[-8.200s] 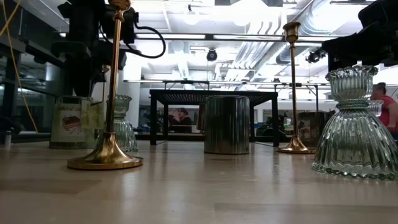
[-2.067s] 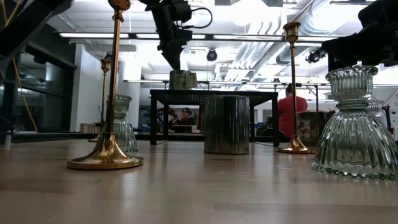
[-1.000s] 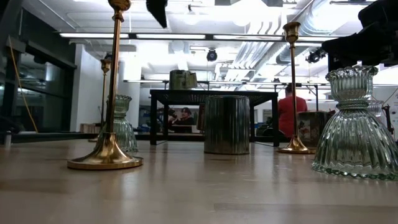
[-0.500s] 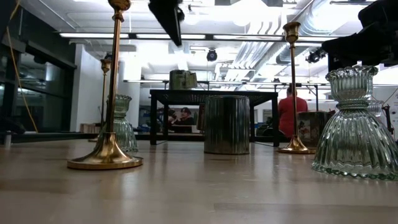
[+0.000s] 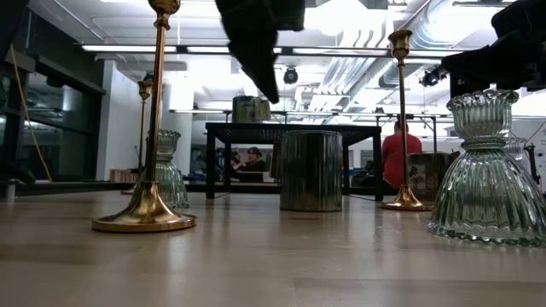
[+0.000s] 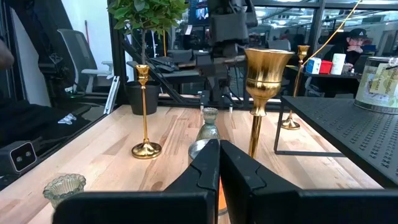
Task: Stock candles on shelf
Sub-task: Put the bottom scented candle on the shelf
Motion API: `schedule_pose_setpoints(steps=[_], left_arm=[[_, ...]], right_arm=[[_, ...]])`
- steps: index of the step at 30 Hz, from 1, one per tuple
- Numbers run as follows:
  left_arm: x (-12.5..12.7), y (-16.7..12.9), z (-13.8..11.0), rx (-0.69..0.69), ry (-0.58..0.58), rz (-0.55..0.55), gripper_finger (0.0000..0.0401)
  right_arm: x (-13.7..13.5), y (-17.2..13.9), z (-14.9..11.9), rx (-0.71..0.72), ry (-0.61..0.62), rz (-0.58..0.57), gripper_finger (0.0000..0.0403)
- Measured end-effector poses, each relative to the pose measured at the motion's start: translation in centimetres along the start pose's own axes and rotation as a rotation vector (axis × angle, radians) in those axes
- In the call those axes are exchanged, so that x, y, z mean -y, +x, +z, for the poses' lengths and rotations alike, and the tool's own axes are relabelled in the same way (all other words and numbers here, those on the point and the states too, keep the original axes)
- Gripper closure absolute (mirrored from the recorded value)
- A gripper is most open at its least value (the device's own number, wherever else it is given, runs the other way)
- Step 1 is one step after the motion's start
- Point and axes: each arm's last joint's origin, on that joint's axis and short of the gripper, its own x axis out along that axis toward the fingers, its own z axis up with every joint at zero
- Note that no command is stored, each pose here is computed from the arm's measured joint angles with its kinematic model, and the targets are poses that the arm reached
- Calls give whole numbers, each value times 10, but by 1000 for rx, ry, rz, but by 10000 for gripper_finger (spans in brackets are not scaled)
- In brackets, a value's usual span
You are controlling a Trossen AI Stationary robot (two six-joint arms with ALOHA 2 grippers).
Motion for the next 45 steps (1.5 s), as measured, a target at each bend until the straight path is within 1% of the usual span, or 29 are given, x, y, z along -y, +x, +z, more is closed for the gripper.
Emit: schedule_pose_setpoints(steps=[4, 10, 16, 20, 25, 28, 33, 40, 45], left_arm=[[2, 13, 3, 3, -10, -12, 222], [-1, 22, 16, 13, -19, -8, 222], [-4, 33, 27, -17, -4, -21, 222], [-3, 44, 31, -69, 37, -23, 222], [-2, 46, 39, -58, 79, -31, 222], [-1, 55, 38, -101, 111, -38, 222], [-3, 54, 39, -95, 155, -38, 222], [-10, 55, 37, -114, 172, -42, 222], [-12, 63, 35, -134, 182, -47, 222]], right_arm=[[0, 0, 0, 0, 0, 0, 400], [0, 0, 0, 0, 0, 0, 400], [0, 0, 0, 0, 0, 0, 400], [0, 0, 0, 0, 0, 0, 400], [0, 0, 0, 0, 0, 0, 400], [0, 0, 0, 0, 0, 0, 400], [0, 0, 0, 0, 0, 0, 400], [0, 0, 0, 0, 0, 0, 400], [0, 0, 0, 0, 0, 0, 400]])
